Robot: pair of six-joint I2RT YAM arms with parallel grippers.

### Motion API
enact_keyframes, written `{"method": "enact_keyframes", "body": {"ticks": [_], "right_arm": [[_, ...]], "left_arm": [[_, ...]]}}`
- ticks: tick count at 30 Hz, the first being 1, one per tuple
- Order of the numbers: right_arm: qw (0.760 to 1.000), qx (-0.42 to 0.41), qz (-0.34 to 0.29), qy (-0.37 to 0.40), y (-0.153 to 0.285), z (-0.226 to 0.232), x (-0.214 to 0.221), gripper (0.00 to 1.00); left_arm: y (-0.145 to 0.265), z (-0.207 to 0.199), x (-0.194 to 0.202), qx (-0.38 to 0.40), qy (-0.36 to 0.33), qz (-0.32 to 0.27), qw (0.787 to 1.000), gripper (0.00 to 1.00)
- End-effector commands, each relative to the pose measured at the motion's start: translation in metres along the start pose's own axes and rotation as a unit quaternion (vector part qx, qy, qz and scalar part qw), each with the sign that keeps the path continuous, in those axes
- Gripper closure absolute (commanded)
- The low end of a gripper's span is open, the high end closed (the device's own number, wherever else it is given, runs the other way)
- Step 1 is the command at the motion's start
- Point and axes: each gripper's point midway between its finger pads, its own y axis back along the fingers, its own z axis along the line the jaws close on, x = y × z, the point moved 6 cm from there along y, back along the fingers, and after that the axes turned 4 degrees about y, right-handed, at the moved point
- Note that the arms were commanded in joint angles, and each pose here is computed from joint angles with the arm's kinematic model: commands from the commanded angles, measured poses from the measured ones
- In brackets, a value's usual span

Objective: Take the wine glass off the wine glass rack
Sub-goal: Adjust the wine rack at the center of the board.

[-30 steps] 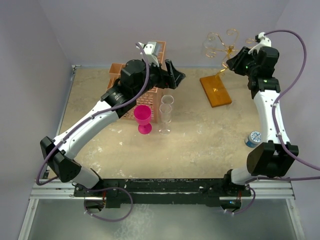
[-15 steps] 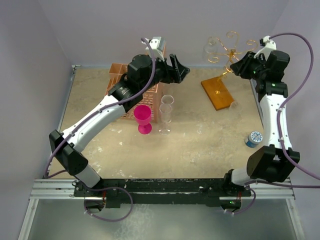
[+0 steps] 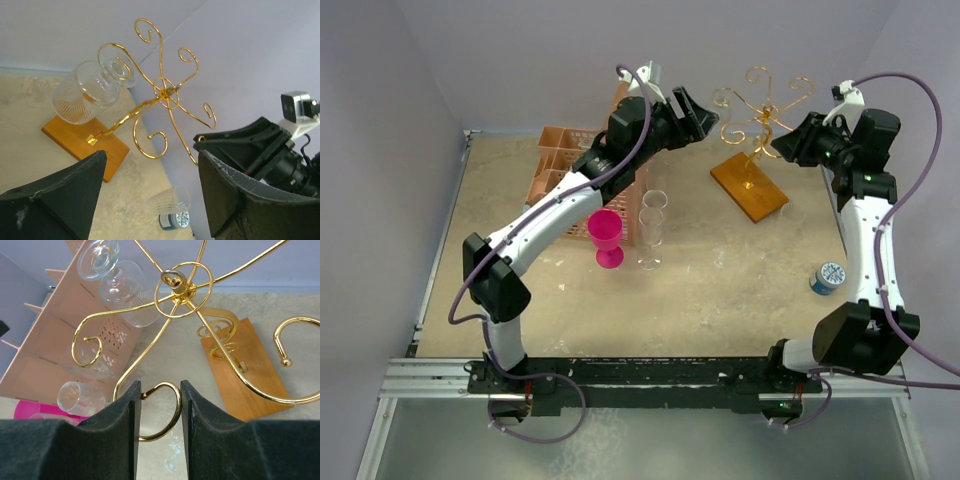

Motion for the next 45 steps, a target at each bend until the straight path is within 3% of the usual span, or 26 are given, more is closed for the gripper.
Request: {"method": "enact_keyframes", "body": {"ticks": [1, 6, 15, 26, 34, 45], "right_arm": [[1.0, -0.007, -0.013, -0.011, 0.011, -0.002, -0.012, 1.0], [1.0, -0.01, -0.012, -0.013, 0.011, -0.005, -0.01, 1.0], [1.0, -0.017, -0.016, -0.01, 0.014, -0.002, -0.012, 1.0], [1.0, -0.019, -0.02, -0.006, 0.016, 0.0, -0.015, 1.0], [1.0, -0.022, -0.021, -0.005, 0.016, 0.002, -0.015, 1.0], [0.999, -0.024, -0.024, -0.003, 0.018, 0.003, -0.016, 1.0]], "left_arm": [[-0.009, -0.014, -0.032, 0.001, 0.045, -0.077, 0.996, 0.29], [-0.026, -0.006, -0.034, -0.009, 0.059, -0.103, 0.993, 0.28], [-0.063, -0.007, -0.024, 0.034, 0.115, -0.101, 0.988, 0.43], [-0.091, 0.003, -0.02, 0.031, 0.179, -0.118, 0.976, 0.48], [-0.095, 0.018, -0.024, -0.014, 0.202, -0.143, 0.969, 0.48], [-0.106, 0.025, -0.019, -0.008, 0.223, -0.141, 0.965, 0.53]]}}
